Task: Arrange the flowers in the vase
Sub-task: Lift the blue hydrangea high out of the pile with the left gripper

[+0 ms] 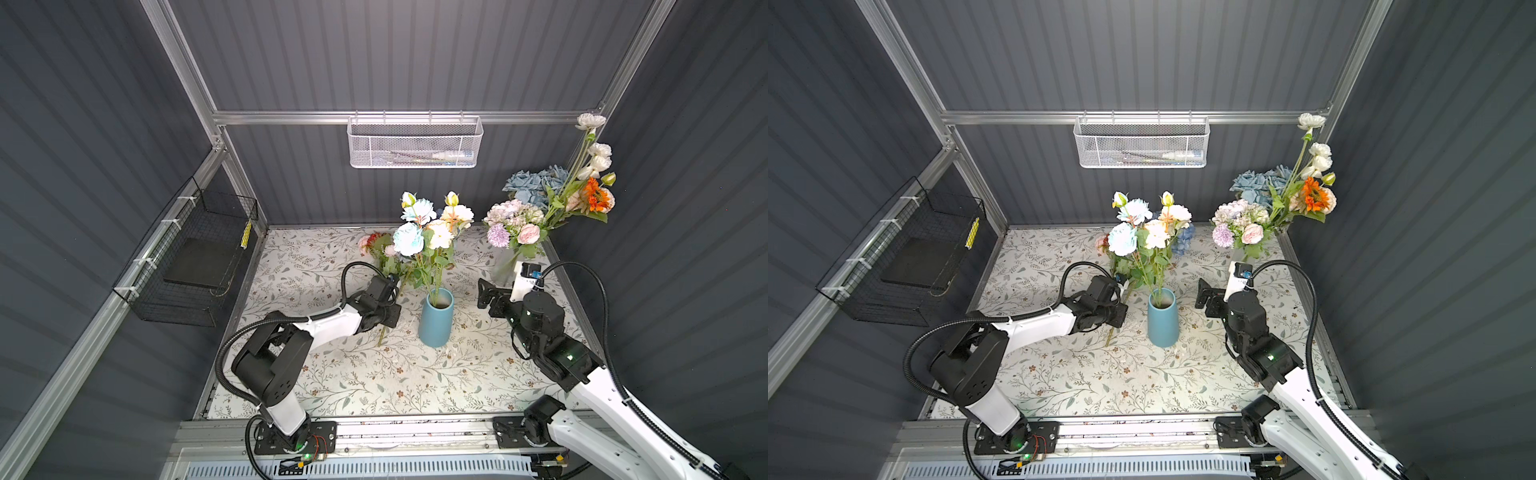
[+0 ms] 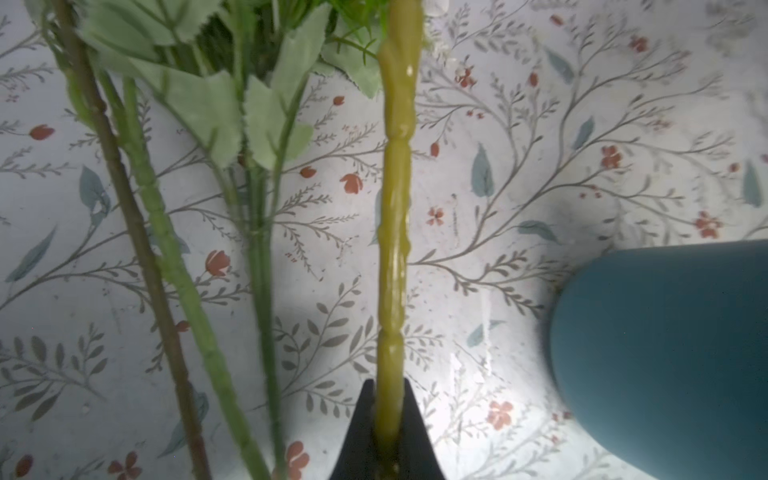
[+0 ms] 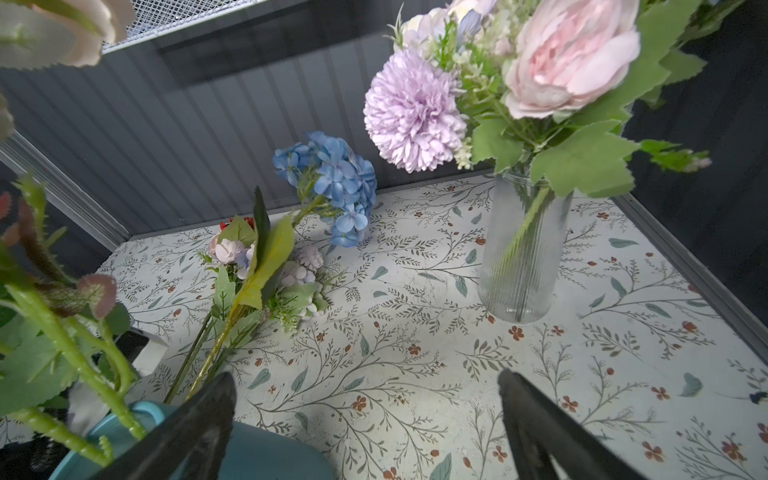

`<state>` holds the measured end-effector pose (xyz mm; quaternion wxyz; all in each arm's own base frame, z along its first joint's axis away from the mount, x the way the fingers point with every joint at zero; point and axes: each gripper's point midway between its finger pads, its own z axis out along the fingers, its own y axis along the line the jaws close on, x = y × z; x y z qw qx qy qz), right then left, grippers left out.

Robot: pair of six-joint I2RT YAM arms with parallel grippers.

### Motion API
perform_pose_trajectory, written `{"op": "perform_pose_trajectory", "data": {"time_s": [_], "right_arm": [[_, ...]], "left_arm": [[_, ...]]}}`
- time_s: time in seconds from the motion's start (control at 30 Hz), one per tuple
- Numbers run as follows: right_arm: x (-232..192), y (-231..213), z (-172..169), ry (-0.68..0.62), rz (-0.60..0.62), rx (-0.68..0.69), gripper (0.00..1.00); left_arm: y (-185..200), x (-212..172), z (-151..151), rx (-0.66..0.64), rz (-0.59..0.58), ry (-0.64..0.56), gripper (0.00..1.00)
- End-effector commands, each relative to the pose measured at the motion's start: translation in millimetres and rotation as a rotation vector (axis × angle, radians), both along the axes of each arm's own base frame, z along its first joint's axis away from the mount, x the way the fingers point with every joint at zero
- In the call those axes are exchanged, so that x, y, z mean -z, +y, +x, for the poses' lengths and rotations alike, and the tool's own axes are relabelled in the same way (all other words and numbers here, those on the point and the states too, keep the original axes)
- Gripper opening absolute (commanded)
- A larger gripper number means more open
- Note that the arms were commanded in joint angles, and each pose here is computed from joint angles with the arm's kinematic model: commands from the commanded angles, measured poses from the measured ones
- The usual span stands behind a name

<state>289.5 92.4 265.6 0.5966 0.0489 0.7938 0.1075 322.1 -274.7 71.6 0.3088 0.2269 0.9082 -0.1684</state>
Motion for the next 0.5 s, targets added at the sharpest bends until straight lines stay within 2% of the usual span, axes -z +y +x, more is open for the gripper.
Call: {"op": "perform_pose_trajectory", "data": {"time_s": [0.0,0.27,0.47], "right_arm": [[-8.0,-2.1,1.1,-0.019,0.001,0.01,0.99],[-11.5,-2.8,-1.2,-0.029,0.014,0.008,0.99],[-11.6,-4.2,-2.8,-0.031,0.016,0.009,0.99]], "left_arm": [[-17.5,-34.2,1.8,0.004,-0.178,-0.069,0.0],[-16.7,-70.4,0.5,-0.096,-0.412,-0.129,0.0],[-5.7,-93.4,2.9,-0.166,-0.487,-0.188,0.0]]}}
